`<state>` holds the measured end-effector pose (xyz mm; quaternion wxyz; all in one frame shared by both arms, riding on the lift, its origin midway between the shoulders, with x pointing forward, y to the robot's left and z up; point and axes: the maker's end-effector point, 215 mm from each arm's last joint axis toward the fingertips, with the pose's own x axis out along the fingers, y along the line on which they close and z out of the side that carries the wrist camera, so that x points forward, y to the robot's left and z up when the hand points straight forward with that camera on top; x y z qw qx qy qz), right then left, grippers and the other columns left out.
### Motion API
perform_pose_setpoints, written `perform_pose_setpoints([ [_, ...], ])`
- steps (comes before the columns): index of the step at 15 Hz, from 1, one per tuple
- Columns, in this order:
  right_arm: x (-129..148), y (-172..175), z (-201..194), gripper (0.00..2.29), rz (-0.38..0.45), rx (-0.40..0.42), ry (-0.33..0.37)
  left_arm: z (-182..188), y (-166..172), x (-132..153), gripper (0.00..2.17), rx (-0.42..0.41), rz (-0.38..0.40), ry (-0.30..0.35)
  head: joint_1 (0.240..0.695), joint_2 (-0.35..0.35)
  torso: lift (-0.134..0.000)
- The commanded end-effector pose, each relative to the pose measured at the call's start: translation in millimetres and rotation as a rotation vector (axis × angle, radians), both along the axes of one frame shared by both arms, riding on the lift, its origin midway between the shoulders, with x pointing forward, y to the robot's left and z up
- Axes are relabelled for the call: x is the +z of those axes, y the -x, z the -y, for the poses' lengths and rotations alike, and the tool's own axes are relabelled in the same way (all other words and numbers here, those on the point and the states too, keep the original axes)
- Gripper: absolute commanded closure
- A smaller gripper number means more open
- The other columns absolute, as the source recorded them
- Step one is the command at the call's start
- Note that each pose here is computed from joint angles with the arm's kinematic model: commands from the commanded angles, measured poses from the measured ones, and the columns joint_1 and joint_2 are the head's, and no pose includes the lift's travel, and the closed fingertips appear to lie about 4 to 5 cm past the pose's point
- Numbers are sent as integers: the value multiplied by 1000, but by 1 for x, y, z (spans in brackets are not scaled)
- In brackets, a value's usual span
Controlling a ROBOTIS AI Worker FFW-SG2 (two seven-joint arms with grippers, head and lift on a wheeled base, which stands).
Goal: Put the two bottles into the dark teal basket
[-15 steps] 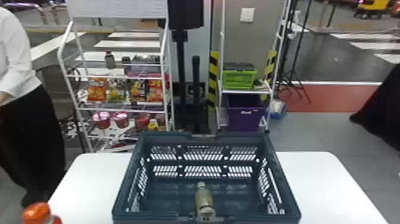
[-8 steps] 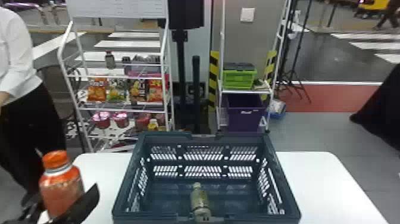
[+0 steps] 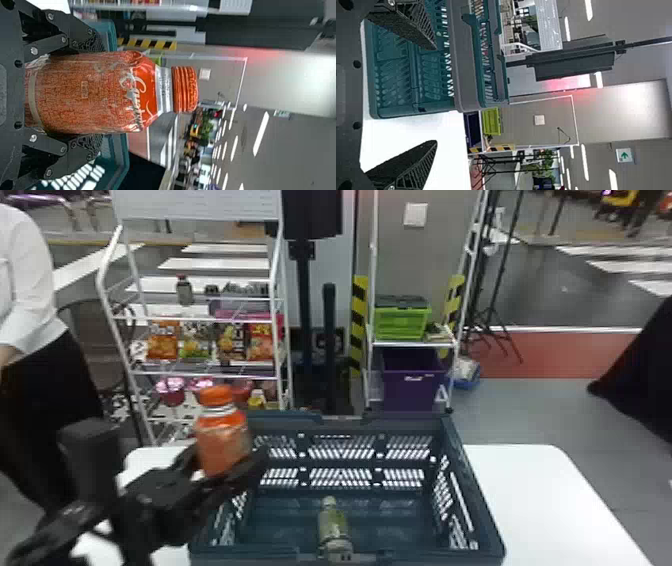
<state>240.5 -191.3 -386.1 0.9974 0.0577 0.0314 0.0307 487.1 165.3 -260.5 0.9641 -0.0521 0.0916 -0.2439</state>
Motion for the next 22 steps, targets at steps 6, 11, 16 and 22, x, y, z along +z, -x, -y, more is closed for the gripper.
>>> perform_pose_setpoints([
  [6,-14,21,4,36,5,-70,-21,109,-49,-27,2145,-307,-121,-121,499,0,0],
  [11,-8,40,10,39,61,-118,-38,143,-52,-53,2145,-516,-304,-226,499,0,0],
  [16,4,52,14,39,127,-148,-47,162,-71,-102,2145,-648,-358,-427,499,0,0],
  [22,3,53,12,39,129,-140,-35,164,-73,-157,2145,-776,-394,-605,499,0,0],
])
